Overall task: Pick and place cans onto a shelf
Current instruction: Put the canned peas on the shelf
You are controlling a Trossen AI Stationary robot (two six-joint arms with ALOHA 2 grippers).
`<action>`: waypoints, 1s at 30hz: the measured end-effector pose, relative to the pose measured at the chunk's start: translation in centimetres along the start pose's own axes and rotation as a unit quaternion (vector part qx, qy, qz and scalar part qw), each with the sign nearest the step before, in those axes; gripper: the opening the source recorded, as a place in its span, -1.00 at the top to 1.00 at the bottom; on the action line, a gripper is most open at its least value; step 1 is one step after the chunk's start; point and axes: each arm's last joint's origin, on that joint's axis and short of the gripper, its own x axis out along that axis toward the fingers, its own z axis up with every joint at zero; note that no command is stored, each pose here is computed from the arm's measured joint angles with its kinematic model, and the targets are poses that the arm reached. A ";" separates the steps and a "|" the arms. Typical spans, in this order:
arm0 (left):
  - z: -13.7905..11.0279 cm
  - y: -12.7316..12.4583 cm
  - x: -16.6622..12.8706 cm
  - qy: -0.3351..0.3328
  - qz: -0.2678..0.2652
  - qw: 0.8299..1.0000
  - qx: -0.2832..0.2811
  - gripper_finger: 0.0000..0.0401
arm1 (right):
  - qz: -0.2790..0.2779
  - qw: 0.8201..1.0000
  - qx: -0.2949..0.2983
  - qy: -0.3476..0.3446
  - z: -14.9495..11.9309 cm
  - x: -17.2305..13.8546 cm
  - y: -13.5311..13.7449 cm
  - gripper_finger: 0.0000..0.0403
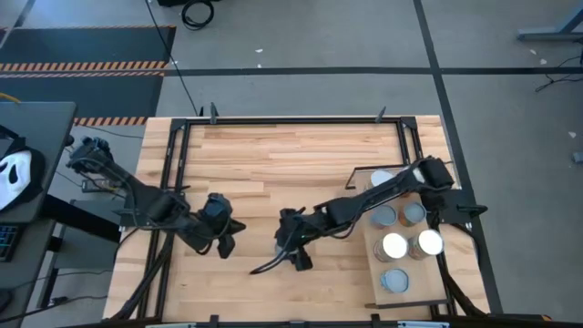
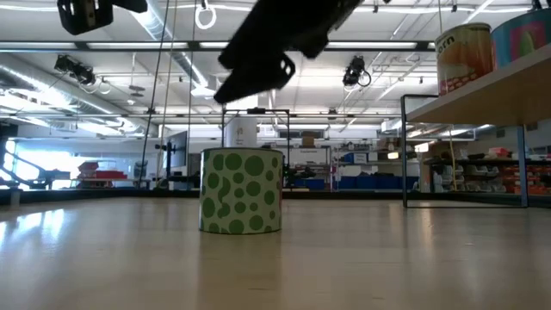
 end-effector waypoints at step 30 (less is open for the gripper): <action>1.9 1.4 1.4 -0.025 0.044 0.999 0.011 0.94 | -0.028 0.996 -0.008 0.090 -3.5 4.2 -0.7 -0.60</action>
